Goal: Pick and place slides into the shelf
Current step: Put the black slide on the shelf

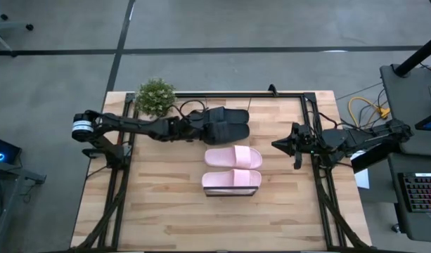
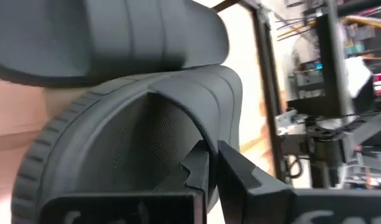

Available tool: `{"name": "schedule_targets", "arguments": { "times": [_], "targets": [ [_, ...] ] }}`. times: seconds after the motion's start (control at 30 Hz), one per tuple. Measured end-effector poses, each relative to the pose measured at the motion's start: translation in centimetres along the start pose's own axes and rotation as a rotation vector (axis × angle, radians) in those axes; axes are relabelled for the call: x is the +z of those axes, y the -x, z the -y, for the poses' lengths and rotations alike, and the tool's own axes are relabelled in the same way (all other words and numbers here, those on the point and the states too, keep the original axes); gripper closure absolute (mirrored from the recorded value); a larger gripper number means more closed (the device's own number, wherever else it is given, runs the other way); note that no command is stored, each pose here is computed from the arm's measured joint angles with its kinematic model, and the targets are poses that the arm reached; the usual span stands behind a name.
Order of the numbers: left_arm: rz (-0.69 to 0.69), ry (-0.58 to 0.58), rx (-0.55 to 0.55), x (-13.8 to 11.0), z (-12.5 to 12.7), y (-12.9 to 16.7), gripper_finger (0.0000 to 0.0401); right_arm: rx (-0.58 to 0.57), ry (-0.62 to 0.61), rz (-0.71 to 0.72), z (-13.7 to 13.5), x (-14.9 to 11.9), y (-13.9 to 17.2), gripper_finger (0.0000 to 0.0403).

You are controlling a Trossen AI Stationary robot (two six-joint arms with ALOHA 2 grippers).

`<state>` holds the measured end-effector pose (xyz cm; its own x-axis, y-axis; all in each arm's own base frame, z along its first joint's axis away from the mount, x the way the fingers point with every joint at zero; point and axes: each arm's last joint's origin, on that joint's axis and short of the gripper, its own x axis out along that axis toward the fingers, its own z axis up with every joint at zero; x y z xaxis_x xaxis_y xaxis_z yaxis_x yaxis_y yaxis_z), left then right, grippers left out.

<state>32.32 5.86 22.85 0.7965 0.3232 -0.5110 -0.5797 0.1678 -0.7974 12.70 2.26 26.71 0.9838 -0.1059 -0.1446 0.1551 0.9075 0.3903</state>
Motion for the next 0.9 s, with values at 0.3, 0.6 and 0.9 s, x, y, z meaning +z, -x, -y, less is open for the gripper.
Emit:
{"name": "schedule_targets", "arguments": {
  "times": [0.3, 0.6, 0.9],
  "targets": [
    [-0.011, 0.031, -0.032, -0.1, -0.1, -0.2, 0.0401, -0.001, 0.018, -0.001, 0.0, 0.0, 0.0, 0.0394],
    [-0.035, 0.074, 0.035, -0.6, -2.5, -0.5, 0.0401, 0.0, 0.027, -0.001, 0.0, 0.0, 0.0, 0.0394],
    [-0.03, 0.046, 0.05, 0.1, -3.2, -0.7, 0.0401, -0.001, 0.05, -0.001, 0.0, 0.0, 0.0, 0.0394]
  ]
}}
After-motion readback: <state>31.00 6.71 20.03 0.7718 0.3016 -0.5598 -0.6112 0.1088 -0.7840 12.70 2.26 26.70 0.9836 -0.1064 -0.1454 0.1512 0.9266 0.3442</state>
